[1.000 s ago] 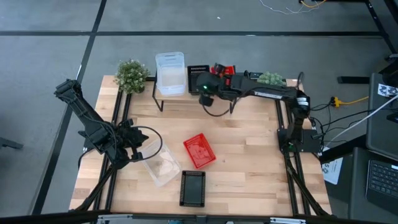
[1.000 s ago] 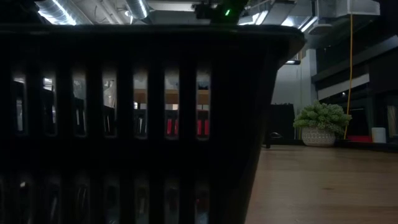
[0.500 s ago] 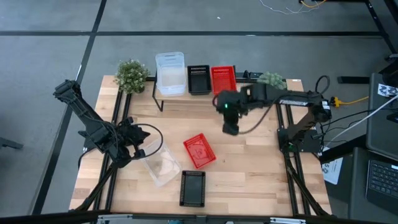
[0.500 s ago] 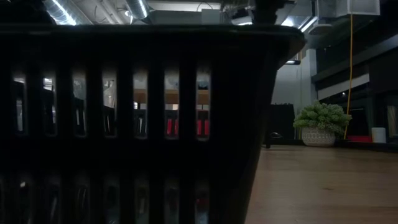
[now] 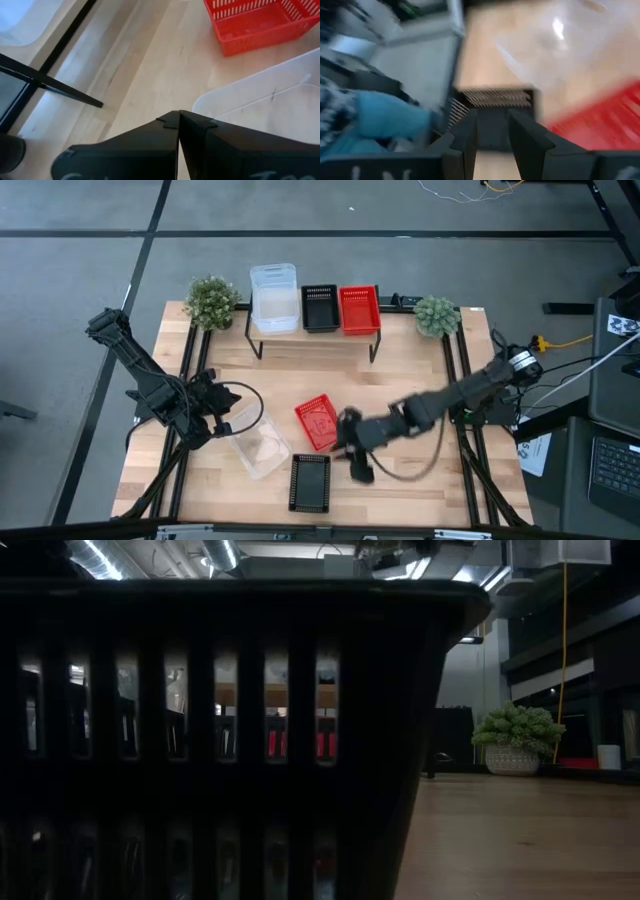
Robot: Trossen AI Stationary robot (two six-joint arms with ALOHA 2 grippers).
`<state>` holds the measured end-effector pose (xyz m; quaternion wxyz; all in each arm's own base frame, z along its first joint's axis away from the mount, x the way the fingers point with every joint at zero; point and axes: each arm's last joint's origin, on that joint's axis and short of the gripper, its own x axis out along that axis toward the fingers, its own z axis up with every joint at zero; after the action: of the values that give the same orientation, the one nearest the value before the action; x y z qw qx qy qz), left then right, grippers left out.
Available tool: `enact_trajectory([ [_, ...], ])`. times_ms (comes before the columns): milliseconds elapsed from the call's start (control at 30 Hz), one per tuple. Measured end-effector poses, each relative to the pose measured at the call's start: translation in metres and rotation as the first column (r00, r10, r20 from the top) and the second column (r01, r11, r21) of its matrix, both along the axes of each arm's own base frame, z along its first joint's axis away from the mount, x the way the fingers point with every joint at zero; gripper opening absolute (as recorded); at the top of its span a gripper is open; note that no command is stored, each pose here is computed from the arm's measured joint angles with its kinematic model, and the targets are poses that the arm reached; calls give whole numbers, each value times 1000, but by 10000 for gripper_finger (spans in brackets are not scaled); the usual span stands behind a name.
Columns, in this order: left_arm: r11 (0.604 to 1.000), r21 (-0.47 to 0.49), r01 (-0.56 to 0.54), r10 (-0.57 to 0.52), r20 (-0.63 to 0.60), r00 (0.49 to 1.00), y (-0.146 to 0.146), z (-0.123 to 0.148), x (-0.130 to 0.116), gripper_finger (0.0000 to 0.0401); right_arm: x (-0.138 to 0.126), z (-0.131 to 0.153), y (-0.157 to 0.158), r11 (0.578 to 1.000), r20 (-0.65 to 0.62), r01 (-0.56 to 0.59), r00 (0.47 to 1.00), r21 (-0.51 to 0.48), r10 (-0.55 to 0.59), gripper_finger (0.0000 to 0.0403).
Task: Stack baskets on shelf by color
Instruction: Stack the black bin on top of the black bins on the shelf
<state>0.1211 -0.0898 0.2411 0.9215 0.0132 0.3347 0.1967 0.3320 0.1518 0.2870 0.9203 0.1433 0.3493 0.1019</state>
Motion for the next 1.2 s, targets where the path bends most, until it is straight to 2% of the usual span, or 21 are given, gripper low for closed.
enact_trajectory([
  [100, 1000, -7, 0, 0, 6, 1000, -1, 0, 0, 0, 1, -2, 31, 999, 134, -48, 990, 1, 47, 108],
  [267, 1000, -12, 2, -1, 8, 1000, -1, 0, 1, 0, 17, -20, 70, 997, 146, -24, 989, -67, 33, 108],
  [467, 1000, -13, 2, -2, 6, 1000, -1, 0, 1, 0, 47, -49, 96, 991, 47, -35, 998, -130, 42, 108],
  [633, 1000, -18, 6, -5, 0, 1000, -1, 0, 1, 0, 73, -67, 114, 986, -16, -71, 997, -150, 69, 108],
  [767, 1000, -19, 6, -6, 0, 1000, -1, 0, 1, 0, 87, -87, 126, 982, -126, -126, 986, -143, 108, 108],
  [967, 1000, -17, 6, -6, -2, 1000, -1, 0, 1, 0, 95, -109, 139, 980, -245, -139, 964, -142, 101, 108],
  [1200, 1000, -18, 6, -6, -1, 1000, -1, 0, 1, 0, 91, -109, 145, 979, -286, -139, 954, -147, 93, 108],
])
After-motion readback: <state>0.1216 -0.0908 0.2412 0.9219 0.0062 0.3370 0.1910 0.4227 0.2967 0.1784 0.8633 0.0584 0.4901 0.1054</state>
